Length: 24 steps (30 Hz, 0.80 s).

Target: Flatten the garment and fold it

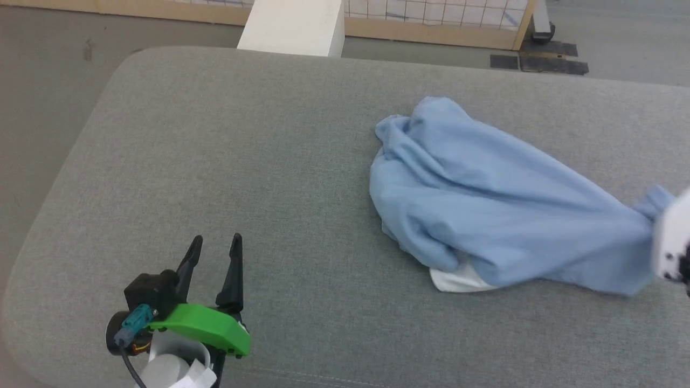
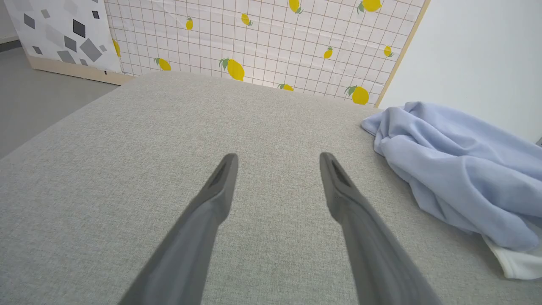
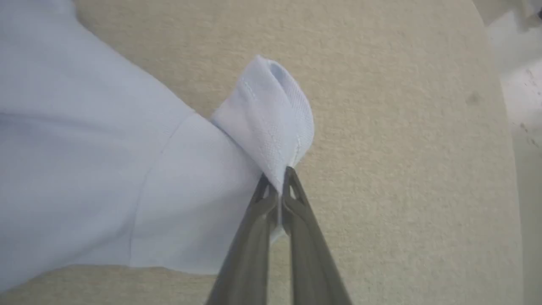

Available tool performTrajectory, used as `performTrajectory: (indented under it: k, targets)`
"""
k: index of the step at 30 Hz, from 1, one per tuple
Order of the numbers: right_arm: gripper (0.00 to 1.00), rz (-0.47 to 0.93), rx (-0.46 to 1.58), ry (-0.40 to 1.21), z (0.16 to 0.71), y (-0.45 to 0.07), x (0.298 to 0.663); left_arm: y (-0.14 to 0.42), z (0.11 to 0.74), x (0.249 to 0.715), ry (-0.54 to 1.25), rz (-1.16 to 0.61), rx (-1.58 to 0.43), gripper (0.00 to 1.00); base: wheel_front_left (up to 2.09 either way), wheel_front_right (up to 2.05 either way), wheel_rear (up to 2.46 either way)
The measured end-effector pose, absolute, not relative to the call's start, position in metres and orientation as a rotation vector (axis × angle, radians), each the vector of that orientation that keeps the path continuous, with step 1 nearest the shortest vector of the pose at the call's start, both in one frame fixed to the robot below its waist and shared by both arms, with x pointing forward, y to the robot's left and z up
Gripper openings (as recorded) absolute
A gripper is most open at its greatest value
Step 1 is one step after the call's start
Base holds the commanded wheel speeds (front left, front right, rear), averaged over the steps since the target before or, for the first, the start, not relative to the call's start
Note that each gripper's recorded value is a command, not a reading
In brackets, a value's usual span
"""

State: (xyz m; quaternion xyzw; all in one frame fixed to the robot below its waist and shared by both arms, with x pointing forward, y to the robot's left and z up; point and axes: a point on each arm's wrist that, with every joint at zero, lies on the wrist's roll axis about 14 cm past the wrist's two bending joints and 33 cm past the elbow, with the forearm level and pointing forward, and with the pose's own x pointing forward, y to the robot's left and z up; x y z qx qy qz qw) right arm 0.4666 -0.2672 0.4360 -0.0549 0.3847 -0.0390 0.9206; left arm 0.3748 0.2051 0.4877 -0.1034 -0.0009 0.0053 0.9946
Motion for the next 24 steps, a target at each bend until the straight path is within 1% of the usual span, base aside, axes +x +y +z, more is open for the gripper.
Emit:
performTrajectory:
  k: [2,6,7,8,11,15,17,19,20,24]
  targets:
    - [0.00,-0.147,-0.098,0.857,0.419,-0.289,0.443,0.205,0.488,0.373,-0.002,0.011,-0.207,1.00,0.00,0.00,0.00]
    - [0.00,-0.207,-0.049,0.936,0.393,-0.296,0.409,0.205,0.487,0.372,-0.001,0.011,-0.209,1.00,0.00,0.00,0.00]
    - [0.22,-0.212,-0.032,0.935,0.392,-0.294,0.407,0.204,0.487,0.372,0.000,0.009,-0.209,1.00,0.00,0.00,0.00]
    - [1.00,-0.216,-0.008,0.910,0.394,-0.292,0.407,0.202,0.486,0.372,0.002,0.005,-0.210,1.00,0.00,0.00,0.00]
    - [1.00,-0.201,0.024,0.782,0.412,-0.281,0.421,0.199,0.488,0.373,-0.001,-0.005,-0.212,1.00,0.00,0.00,0.00]
    - [1.00,-0.156,0.115,0.451,0.470,-0.259,0.450,0.196,0.492,0.372,-0.013,-0.016,-0.213,1.00,0.00,0.00,0.00]
    - [1.00,-0.132,0.158,0.293,0.499,-0.250,0.456,0.194,0.494,0.371,-0.018,-0.021,-0.213,1.00,0.00,0.00,0.00]
    - [1.00,-0.117,0.183,0.163,0.520,-0.243,0.453,0.193,0.495,0.370,-0.023,-0.024,-0.215,1.00,0.00,0.00,0.00]
    - [1.00,-0.115,0.189,0.124,0.524,-0.242,0.447,0.193,0.496,0.369,-0.024,-0.026,-0.216,1.00,0.00,0.00,0.00]
    - [1.00,-0.138,0.207,0.042,0.520,-0.247,0.419,0.191,0.499,0.369,-0.032,-0.032,-0.221,1.00,0.00,0.00,0.00]
